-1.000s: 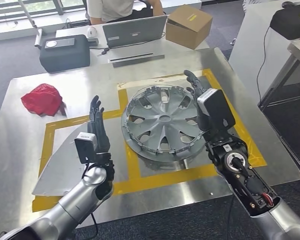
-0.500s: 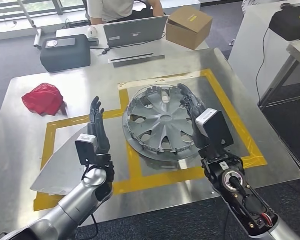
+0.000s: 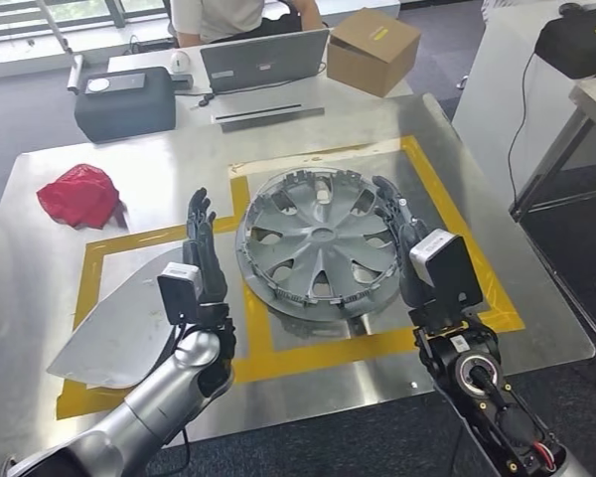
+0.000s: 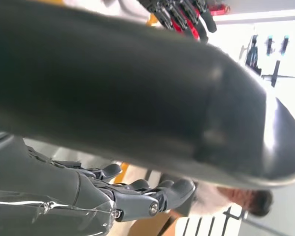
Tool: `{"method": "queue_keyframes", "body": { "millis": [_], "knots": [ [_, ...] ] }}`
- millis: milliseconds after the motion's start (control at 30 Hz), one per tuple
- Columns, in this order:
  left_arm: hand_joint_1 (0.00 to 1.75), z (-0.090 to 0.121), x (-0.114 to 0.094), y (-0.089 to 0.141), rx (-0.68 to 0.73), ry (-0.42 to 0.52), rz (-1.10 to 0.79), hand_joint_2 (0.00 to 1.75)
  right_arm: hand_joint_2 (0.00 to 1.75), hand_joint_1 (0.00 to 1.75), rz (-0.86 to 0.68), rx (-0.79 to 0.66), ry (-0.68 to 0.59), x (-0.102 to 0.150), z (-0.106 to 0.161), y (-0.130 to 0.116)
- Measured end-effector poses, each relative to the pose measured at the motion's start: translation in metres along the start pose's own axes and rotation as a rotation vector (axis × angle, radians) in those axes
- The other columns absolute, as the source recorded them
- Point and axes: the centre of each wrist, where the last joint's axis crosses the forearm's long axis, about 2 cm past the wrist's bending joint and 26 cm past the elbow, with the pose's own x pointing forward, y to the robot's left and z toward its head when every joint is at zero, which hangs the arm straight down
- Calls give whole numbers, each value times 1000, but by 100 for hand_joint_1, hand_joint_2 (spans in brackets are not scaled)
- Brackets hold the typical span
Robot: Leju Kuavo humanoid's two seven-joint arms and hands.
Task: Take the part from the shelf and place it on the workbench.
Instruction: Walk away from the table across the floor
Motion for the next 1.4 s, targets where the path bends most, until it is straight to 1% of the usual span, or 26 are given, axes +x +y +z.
{"method": "queue_keyframes", "body": {
  "millis": [533, 867, 1400],
  "knots": [
    [0, -5, 1, -2, 1, -10, 3, 0, 0, 0, 6, -6, -6, 0, 4, -3],
    [0, -4, 1, -4, 3, -3, 8, 0, 0, 0, 8, -9, 9, -3, 9, -5],
    [0, -4, 1, -4, 9, -1, 9, 0, 0, 0, 20, 0, -1, 0, 9, -5]
  ]
}}
